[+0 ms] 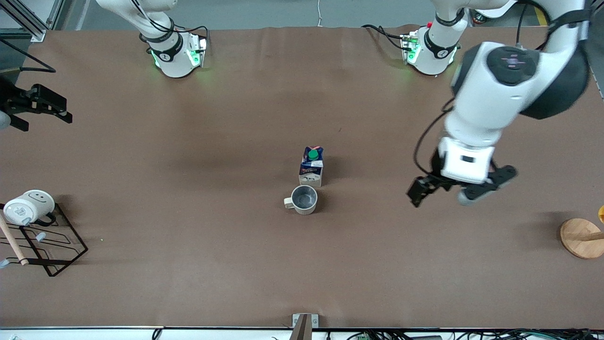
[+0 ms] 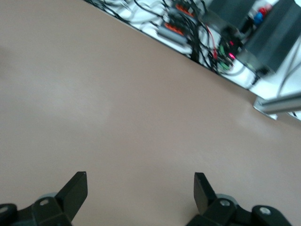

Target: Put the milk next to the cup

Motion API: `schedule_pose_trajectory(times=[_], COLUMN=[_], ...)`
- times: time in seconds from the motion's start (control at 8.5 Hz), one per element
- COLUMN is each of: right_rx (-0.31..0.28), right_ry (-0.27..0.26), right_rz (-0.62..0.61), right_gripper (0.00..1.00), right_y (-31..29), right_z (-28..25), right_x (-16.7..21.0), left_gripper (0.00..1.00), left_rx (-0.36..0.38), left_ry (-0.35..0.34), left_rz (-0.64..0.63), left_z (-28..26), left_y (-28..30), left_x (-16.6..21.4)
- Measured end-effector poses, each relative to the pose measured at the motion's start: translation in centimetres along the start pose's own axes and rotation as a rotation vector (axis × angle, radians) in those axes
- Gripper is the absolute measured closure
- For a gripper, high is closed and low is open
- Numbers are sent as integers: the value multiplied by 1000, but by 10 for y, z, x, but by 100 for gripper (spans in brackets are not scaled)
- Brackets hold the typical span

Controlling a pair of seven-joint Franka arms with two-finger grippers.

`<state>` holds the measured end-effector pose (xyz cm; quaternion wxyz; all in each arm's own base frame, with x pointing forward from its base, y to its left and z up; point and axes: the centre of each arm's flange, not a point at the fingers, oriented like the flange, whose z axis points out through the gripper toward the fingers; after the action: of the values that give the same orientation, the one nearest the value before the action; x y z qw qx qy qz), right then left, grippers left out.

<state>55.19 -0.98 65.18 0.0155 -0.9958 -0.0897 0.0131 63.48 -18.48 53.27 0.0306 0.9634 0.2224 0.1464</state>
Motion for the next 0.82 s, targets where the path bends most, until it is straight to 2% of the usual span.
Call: schedule_pose_trajectory(times=[0.24,0.47,0.82], right_rx=[0,0,0], right_ry=[0,0,-1], right_rz=[-1,-2,-2], right_gripper=[0,0,0], right_y=[-1,-1,-1], right_z=[0,0,0], right_x=[0,0,0], left_gripper=[0,0,0], left_rx=[46,41,31], left_ry=[-21,-55,-69], left_rz=[119,241,354], left_z=[-17,-38,-75], left_y=[-42,-81,-162], left_x=[23,30,17])
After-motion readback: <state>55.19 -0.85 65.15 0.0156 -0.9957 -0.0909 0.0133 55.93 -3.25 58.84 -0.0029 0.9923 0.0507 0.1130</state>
